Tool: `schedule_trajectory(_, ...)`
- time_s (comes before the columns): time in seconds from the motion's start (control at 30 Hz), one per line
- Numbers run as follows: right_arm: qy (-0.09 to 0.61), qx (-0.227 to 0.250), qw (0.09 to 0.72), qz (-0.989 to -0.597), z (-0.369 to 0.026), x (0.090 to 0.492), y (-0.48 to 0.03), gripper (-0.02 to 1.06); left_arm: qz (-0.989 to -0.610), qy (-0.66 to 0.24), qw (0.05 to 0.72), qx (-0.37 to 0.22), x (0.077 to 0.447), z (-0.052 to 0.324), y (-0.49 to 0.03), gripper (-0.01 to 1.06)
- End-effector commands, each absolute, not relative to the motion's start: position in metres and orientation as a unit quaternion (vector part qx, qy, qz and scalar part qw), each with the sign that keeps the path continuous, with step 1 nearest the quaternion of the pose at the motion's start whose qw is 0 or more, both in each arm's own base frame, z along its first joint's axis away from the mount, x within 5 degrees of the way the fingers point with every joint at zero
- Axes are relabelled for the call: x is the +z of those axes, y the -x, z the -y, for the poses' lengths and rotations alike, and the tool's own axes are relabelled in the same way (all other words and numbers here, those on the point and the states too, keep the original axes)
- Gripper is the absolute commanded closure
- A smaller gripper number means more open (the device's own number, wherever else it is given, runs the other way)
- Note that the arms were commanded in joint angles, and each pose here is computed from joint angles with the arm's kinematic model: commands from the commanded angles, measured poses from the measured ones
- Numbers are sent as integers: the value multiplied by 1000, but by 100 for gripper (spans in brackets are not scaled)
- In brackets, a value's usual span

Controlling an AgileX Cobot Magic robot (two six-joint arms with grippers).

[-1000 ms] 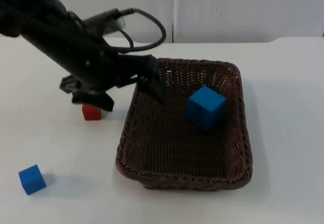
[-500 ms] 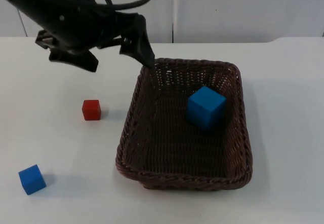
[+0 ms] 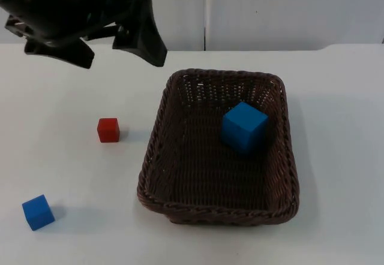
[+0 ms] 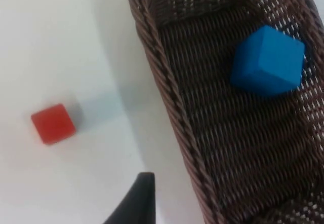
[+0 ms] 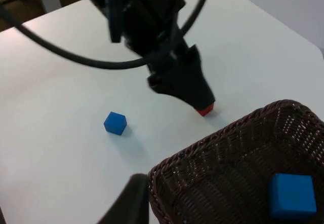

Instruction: Pick up the basket with the left hand and place the largest block into the basket with the right hand.

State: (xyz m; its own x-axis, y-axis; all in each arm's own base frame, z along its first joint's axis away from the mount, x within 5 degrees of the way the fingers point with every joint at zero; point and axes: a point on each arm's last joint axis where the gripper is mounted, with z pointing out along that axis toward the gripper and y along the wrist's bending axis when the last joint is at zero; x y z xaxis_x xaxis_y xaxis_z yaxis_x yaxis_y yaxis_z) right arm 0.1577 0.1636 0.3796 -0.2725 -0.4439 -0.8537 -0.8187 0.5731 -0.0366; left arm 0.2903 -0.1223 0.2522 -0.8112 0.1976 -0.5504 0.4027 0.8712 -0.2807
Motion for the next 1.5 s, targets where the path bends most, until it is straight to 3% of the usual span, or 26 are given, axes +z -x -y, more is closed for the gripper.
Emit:
schedule_trajectory(0.0,408,217,462,-757,-157,389,-149,-1,-927,-160,279,-192,260,117,-278,0)
schedule_trajectory(0.47,393,223,499,-739,-112,364,-102,-1,-897,-161,362,-198,292,93,-208,0)
schedule_trajectory(0.97,369,254,534,-717,-60,335,-43,-1,-825,-219,482,-196,351,64,-112,0)
schedule_trajectory(1.2,377,260,521,-720,-44,320,-22,-1,-795,-244,525,-182,363,49,-67,0)
schedule_trajectory(1.47,377,268,543,-700,-26,318,-1,-1,-793,-240,538,-157,361,34,-33,0)
